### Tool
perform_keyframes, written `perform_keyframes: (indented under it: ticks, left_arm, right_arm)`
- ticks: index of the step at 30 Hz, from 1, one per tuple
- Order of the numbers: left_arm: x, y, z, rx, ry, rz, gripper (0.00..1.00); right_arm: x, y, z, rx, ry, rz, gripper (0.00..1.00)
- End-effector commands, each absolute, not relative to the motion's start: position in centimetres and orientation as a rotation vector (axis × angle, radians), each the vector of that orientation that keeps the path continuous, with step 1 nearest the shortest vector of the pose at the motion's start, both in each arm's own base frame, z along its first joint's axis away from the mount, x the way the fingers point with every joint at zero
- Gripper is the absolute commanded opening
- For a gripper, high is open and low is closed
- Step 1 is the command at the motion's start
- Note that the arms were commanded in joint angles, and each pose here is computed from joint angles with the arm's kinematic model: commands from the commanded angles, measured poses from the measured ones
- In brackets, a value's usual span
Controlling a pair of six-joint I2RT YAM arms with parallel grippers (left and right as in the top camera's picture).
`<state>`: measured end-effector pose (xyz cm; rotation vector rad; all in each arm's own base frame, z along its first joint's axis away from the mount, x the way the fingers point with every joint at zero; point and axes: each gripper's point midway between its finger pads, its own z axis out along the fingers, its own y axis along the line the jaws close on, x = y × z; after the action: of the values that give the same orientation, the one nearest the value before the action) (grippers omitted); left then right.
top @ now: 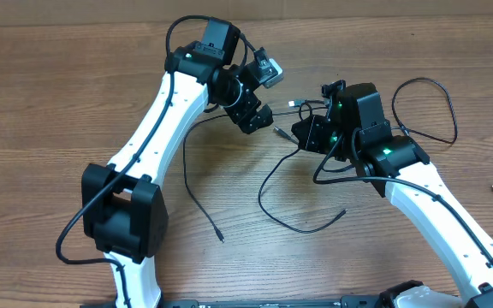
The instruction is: Untangle cables
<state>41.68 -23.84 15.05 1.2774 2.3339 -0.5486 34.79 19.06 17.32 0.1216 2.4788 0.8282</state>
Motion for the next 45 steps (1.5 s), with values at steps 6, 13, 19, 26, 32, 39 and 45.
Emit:
perform_keyframes:
  ticks: [6, 13, 19, 26, 32, 39, 45]
  left_arm:
    - [41.9, -24.5, 9.0, 1.295, 2.44, -0.592, 0.86]
    - [42.4, -23.8, 7.1, 1.225, 2.52, -0.591, 0.07]
    - [44.0, -18.3, 5.7, 0.82, 2.795, -0.313, 0.04]
    - [43.7, -13.1, 4.7, 0.359, 2.981, -0.037, 0.04]
    - [42.2, -9.1, 2.3, 0.046, 3.058, 0.132, 0.04]
    - [38.5, -4.0, -2.9, -0.244, 3.147, 0.174, 0.04]
    - [36.8, -4.1, -5.4, -0.396, 3.18, -0.066, 0.04]
  right_arm:
    - [35.0, 19.1, 17.5, 0.12, 2.471, 0.835, 0.04]
    - [35.0, 19.1, 17.5, 0.12, 2.471, 0.835, 0.04]
    - [35.0, 19.0, 17.5, 0.124, 2.47, 0.826, 0.04]
    - [34.6, 18.8, 17.1, 0.131, 2.495, 0.817, 0.04]
    - [34.4, 17.9, 16.3, 0.165, 2.526, 0.749, 0.04]
    - [34.3, 17.0, 15.7, 0.196, 2.545, 0.679, 0.04]
    - [34.3, 17.0, 15.6, 0.196, 2.547, 0.678, 0.04]
